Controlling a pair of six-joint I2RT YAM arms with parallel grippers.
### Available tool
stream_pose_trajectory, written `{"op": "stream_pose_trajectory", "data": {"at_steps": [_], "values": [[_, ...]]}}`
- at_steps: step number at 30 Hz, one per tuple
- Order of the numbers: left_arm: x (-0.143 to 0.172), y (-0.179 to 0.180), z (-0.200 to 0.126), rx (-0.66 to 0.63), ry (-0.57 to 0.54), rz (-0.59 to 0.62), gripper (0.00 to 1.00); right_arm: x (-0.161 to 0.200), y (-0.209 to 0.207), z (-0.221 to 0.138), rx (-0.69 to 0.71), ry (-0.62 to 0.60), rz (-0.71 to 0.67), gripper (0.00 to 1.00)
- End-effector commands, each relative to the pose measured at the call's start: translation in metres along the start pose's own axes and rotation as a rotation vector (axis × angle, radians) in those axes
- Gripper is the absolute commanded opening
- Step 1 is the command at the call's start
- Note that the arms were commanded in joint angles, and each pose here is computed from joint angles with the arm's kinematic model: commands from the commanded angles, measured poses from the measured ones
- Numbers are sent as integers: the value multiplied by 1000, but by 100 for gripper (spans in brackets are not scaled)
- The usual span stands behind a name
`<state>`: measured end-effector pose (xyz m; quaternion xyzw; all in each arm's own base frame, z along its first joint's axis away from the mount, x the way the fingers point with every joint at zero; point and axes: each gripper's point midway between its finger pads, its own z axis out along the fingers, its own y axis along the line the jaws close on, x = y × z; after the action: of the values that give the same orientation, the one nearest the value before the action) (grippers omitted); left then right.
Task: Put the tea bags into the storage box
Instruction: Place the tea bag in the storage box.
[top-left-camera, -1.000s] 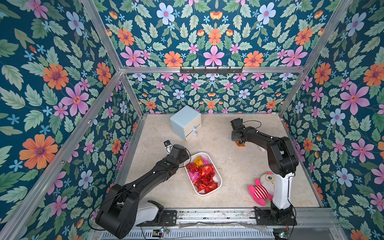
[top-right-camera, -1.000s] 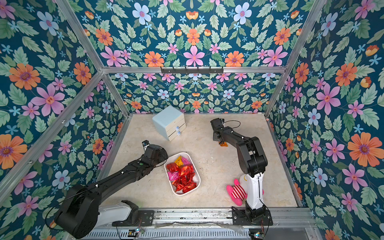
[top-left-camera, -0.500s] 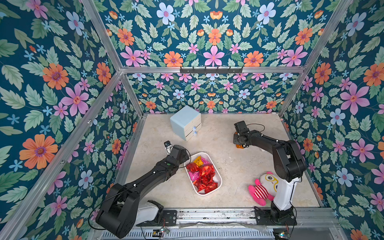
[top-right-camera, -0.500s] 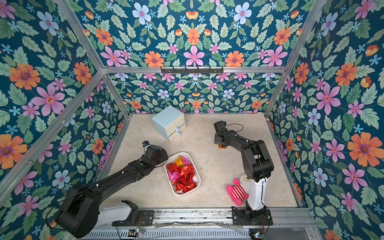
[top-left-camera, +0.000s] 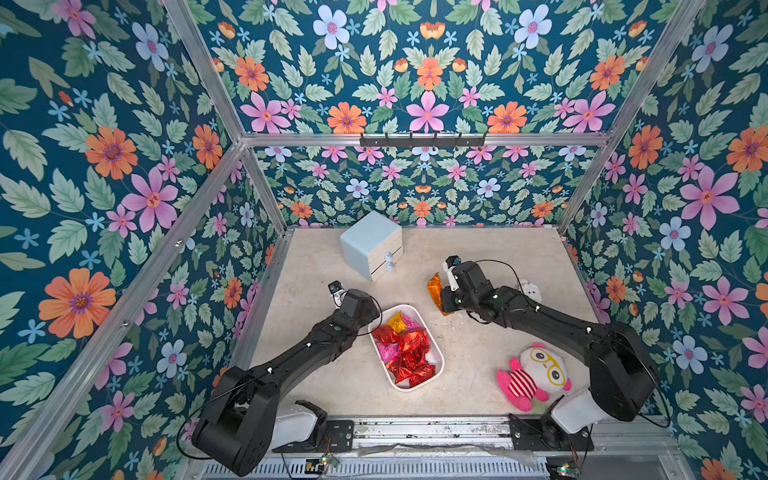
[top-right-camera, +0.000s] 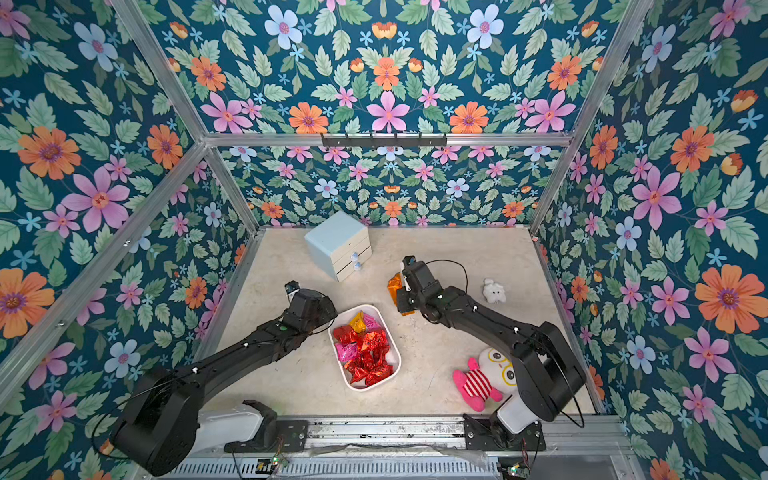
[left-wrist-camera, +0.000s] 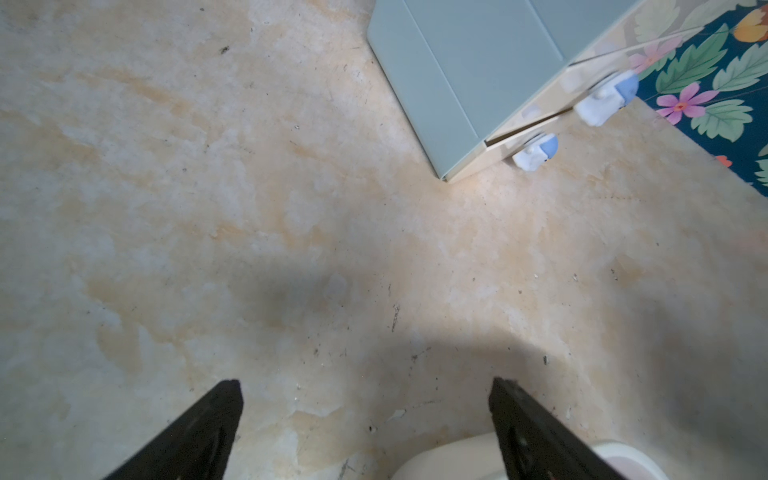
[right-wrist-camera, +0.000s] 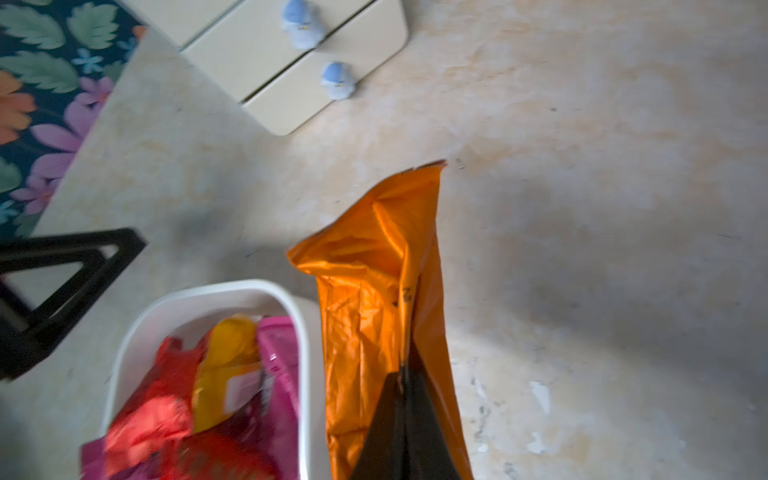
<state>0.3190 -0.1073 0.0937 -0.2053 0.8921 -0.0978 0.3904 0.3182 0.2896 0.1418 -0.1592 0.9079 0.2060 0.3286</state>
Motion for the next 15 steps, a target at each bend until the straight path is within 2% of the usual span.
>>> {"op": "stream_pose_trajectory", "data": {"at_steps": [1, 6, 10, 15], "values": [[-4, -2, -4, 6, -8, -9, 99, 10, 35, -10, -80, -15, -55, 0], [-3, 2, -7, 4, -12, -27, 99, 51, 74, -23, -157, 13, -134, 0], [1, 3, -5, 6, 1, -43, 99, 78, 95, -31, -244, 28, -126, 0], [0, 2, -4, 2, 2, -34, 99, 97, 96, -31, -251, 47, -136, 0]]}}
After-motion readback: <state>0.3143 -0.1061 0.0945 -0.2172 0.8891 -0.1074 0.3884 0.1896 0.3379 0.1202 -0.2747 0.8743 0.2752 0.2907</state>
